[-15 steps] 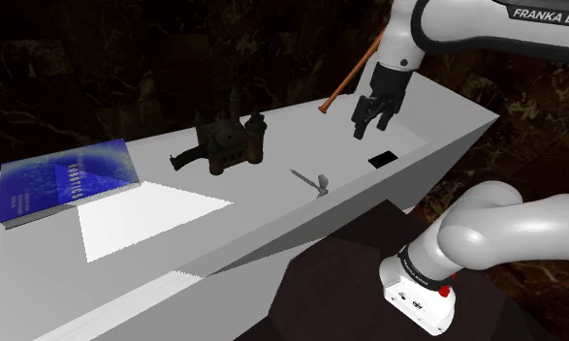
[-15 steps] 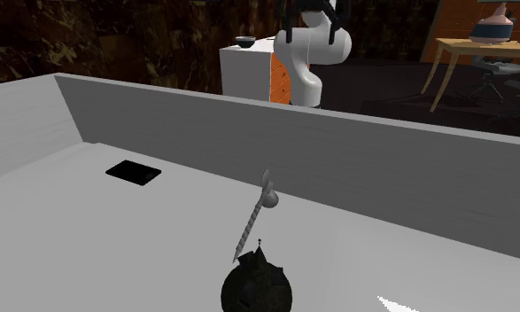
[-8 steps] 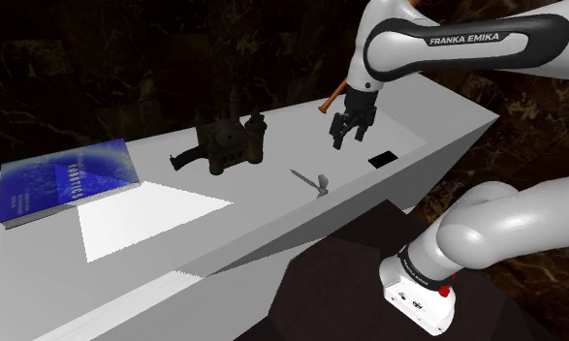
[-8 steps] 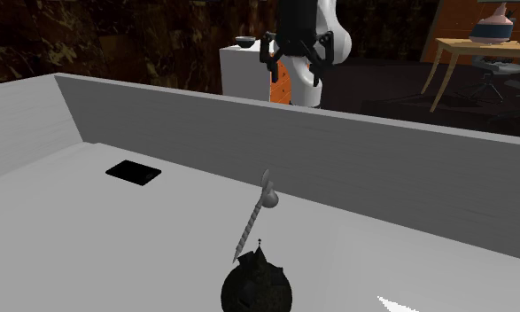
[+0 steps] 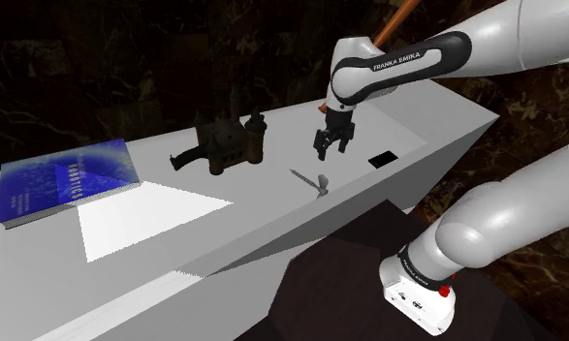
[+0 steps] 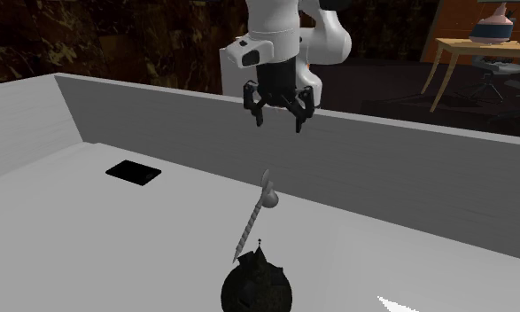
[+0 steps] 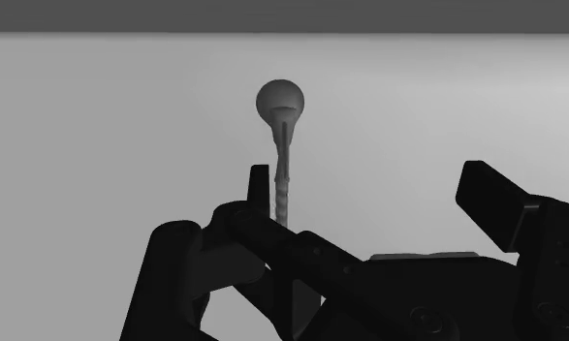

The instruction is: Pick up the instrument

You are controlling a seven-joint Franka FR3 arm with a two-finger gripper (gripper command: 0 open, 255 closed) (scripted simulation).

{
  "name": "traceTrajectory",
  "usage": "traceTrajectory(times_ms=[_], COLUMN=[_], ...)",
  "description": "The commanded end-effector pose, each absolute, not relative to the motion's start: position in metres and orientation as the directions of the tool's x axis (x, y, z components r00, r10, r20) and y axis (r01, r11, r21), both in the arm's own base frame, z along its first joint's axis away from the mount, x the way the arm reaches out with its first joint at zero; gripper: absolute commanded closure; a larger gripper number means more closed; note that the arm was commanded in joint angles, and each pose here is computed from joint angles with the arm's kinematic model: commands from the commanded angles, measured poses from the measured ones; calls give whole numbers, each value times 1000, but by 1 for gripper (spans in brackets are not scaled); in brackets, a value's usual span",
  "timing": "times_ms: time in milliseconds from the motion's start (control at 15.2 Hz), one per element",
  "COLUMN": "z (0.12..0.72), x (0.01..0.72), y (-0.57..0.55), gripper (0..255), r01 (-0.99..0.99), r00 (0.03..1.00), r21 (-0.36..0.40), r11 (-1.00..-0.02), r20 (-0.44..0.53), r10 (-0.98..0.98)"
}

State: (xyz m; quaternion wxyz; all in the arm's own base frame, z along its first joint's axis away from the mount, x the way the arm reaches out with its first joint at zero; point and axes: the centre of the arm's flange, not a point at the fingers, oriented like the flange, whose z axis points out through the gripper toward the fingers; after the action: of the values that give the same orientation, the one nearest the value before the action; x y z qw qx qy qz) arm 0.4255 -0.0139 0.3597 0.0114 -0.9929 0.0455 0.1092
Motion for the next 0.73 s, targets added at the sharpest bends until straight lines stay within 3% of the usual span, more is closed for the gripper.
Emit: traceTrajectory(times_ms=[0,660], z=[338,217], x=[442,506], y=[-18,-44], gripper=[0,0], r01=[-93,-97], r00=[969,951], r21=[-12,-10], r11=[-996,-995], r20=[-231,-298], r10=[-88,-90])
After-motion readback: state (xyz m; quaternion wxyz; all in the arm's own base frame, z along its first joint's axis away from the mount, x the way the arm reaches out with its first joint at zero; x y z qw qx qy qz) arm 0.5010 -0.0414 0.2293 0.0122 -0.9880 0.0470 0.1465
